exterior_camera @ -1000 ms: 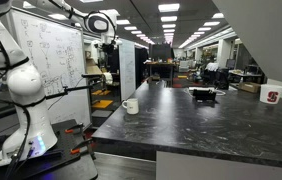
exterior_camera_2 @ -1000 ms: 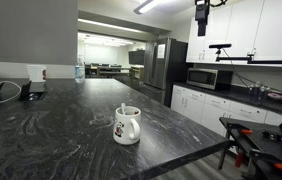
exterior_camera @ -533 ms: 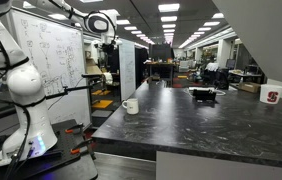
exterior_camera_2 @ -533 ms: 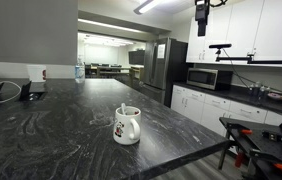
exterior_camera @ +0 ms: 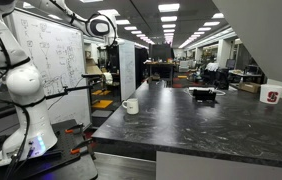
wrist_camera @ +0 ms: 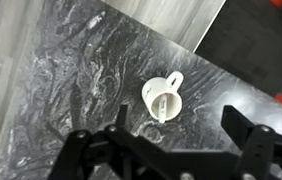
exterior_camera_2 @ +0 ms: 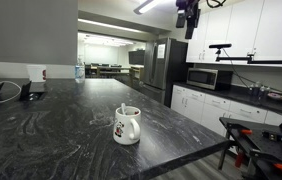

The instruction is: Remove the marker from the mug and place it on the countertop

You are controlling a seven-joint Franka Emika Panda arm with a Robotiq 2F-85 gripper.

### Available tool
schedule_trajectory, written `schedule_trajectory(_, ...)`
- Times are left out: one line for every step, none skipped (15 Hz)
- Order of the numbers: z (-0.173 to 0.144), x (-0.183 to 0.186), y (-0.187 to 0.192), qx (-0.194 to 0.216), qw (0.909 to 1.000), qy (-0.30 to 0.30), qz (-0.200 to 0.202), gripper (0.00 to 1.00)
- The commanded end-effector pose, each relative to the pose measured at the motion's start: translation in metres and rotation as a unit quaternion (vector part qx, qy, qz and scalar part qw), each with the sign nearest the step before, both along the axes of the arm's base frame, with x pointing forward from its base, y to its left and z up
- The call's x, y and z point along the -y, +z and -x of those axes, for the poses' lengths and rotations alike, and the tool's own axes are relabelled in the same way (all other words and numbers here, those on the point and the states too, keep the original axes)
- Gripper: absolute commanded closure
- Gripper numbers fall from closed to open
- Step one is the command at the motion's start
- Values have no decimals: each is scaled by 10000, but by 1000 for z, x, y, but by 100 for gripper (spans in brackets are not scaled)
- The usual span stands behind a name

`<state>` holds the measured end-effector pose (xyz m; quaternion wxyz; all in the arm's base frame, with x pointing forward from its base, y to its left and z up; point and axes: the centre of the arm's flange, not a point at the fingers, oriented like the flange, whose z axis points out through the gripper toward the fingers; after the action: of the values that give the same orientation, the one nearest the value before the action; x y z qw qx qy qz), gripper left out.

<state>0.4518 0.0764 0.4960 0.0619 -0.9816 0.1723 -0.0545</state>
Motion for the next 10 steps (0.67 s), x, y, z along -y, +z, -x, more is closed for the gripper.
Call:
schedule_trajectory(-27, -5, -25, 360, 9949, -827, 448, 0)
schedule_trajectory(-35, -5, -37, 437, 9919, -1074, 518, 0)
schedule_trajectory(-43, -3, -49, 529, 9881, -1303, 618, 0)
schedule_trajectory(-51, -1, -63, 531, 9839, -1557, 700, 0)
schedule_trajectory(-58, 1, -77, 535, 9801, -1756, 753, 0)
schedule_trajectory(-64, 3, -91, 500, 9775, -1891, 796, 0)
schedule_trajectory(-69, 4, -105, 467, 9750, -2004, 837, 0)
schedule_trajectory(-72, 3, -120, 449, 9739, -2046, 879, 0)
schedule_trajectory(-76, 2, -133, 409, 9743, -2035, 876, 0)
schedule_trajectory(-79, 0, -146, 346, 9750, -2008, 882, 1)
